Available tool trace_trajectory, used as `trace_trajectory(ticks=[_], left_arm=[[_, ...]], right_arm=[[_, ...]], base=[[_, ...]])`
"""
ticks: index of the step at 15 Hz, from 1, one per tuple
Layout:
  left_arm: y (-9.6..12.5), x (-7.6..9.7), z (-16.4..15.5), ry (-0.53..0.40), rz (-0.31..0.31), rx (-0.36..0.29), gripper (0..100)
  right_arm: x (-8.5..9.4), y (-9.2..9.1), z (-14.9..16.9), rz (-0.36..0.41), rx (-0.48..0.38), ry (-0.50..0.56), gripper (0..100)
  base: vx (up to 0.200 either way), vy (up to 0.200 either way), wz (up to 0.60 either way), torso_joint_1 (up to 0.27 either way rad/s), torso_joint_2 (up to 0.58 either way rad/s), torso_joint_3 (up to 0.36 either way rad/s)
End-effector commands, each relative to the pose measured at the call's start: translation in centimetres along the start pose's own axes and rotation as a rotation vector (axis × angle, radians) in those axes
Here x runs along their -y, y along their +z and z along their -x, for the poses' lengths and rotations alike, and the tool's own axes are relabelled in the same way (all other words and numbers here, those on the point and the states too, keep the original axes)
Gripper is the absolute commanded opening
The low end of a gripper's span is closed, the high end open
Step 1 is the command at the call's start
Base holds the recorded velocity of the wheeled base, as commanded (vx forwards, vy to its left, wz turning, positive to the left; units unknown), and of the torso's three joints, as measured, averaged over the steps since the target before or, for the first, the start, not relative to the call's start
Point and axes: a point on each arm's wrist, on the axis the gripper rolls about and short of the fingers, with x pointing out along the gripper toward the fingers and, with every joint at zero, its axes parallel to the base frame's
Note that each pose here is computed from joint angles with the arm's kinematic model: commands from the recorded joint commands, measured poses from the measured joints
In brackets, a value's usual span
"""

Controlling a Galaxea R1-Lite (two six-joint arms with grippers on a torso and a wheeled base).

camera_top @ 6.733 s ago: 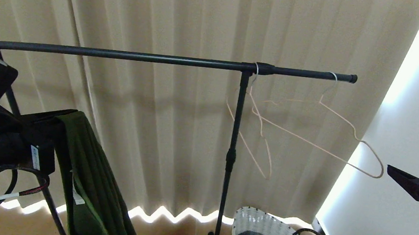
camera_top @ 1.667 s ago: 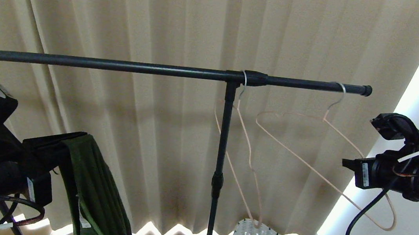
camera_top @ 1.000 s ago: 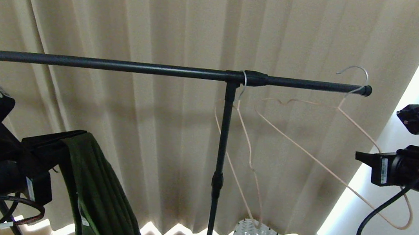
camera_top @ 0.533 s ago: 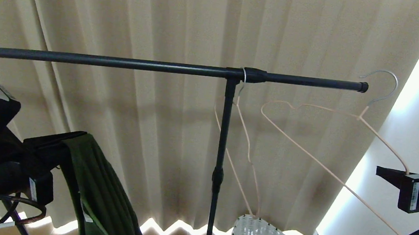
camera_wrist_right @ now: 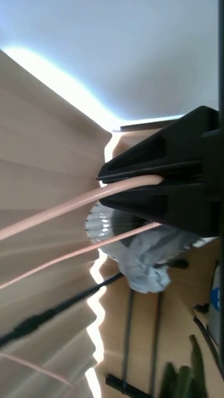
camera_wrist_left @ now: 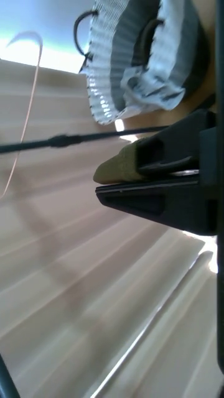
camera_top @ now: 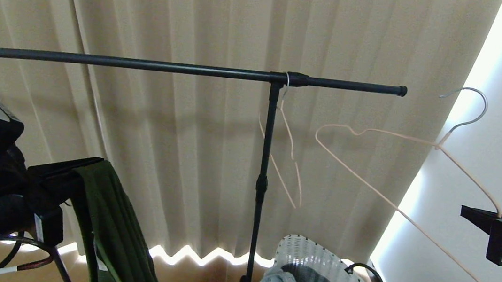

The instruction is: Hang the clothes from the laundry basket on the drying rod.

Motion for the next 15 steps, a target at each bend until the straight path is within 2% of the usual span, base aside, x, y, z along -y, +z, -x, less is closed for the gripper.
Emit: trace_trajectory(ticks=[1, 8, 15], left_arm=[[0.0, 0.0, 0.0, -0.002, 0.0, -0.001, 0], [-0.2, 0.0, -0.3, -0.002, 0.004, -0.014, 0], [-0.1, 0.0, -0.4, -0.002, 0.004, -0.014, 0]], right_arm=[[0.0, 0.0, 0.0, -0.002, 0.004, 0.003, 0], [-0.5, 0.5, 0.5, -0.002, 0.074, 0.039, 0], [-1.3, 0.7, 1.1, 0.007, 0.097, 0.089, 0]], base=[[0.0, 0.0, 0.0, 0.0, 0.0, 0.0], [0.0, 0.0, 0.0, 0.0, 0.0, 0.0], [0.0, 0.2, 0.0, 0.004, 0.0, 0.0]])
